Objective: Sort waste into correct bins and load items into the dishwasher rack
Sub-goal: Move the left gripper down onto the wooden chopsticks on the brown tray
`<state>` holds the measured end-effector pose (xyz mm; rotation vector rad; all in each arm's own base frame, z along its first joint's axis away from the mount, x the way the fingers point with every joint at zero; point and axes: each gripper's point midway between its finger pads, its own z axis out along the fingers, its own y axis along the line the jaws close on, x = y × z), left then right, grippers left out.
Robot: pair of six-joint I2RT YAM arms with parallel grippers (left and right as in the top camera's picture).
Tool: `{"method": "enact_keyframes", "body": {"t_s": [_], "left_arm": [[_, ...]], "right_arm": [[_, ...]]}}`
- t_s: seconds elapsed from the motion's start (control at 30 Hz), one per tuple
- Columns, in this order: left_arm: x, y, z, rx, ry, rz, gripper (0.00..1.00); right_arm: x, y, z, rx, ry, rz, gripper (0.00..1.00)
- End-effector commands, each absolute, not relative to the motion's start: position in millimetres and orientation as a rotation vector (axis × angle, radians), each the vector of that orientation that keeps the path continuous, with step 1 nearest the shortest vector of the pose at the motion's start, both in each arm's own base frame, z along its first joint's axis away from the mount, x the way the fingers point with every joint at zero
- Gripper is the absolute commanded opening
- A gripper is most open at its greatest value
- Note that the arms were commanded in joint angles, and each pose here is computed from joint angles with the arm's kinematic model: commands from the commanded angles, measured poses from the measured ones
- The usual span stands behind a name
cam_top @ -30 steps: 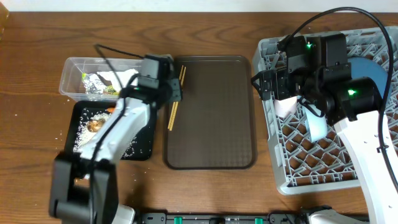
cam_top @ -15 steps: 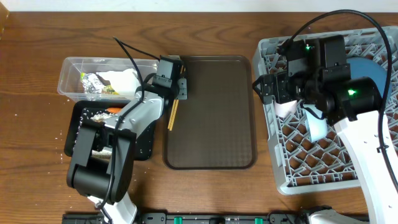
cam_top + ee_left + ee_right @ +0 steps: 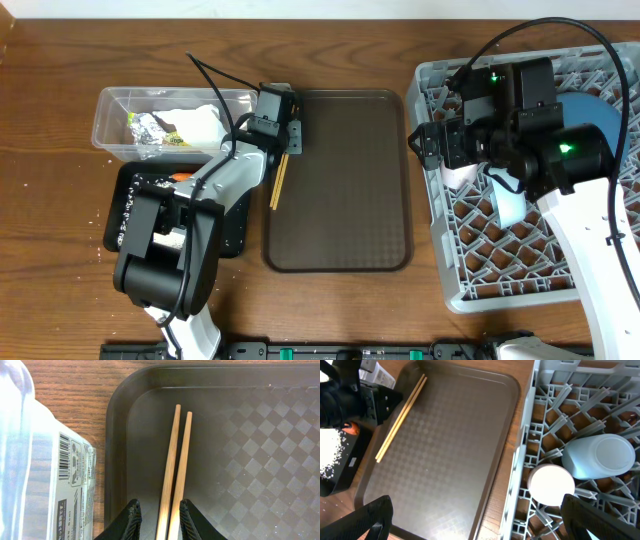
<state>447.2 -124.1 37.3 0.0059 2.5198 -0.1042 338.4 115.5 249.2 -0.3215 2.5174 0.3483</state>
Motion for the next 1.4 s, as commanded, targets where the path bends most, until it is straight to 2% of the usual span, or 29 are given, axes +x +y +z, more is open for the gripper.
{"method": "enact_keyframes", "body": {"t_s": [0.0, 0.17, 0.4, 0.63, 0.7, 0.73, 0.77, 0.97, 1.17, 1.37], "left_arm": [[421, -121, -9, 0.011, 2.663, -0.105, 0.27], [425, -121, 9, 0.008, 2.624, -0.115, 0.27], [437, -118, 78, -0.013, 2.461, -0.119, 0.27], [423, -113, 130, -0.018, 2.397, -0.143, 0.27], [413, -113, 131, -0.009, 2.425, -0.136, 0.19], [409, -113, 129, -0.003, 2.443, -0.131, 0.07], [405, -114, 125, 0.004, 2.463, -0.125, 0.06], [380, -109, 102, 0.153, 2.58, 0.037, 0.06], [373, -108, 90, 0.229, 2.577, 0.228, 0.06], [366, -114, 57, 0.288, 2.649, 0.275, 0.06]], "right_arm": [[338, 117, 250, -0.327, 2.517, 0.343, 0.99], [338, 117, 250, -0.327, 2.517, 0.343, 0.99], [338, 113, 248, -0.318, 2.525, 0.314, 0.99], [337, 113, 248, -0.318, 2.529, 0.314, 0.99], [337, 113, 247, -0.318, 2.53, 0.314, 0.99], [337, 113, 247, -0.318, 2.53, 0.314, 0.99], [337, 113, 247, -0.318, 2.53, 0.314, 0.99], [337, 113, 247, -0.318, 2.53, 0.314, 0.99], [337, 113, 248, -0.318, 2.53, 0.314, 0.99], [335, 112, 246, -0.318, 2.542, 0.313, 0.99]]}}
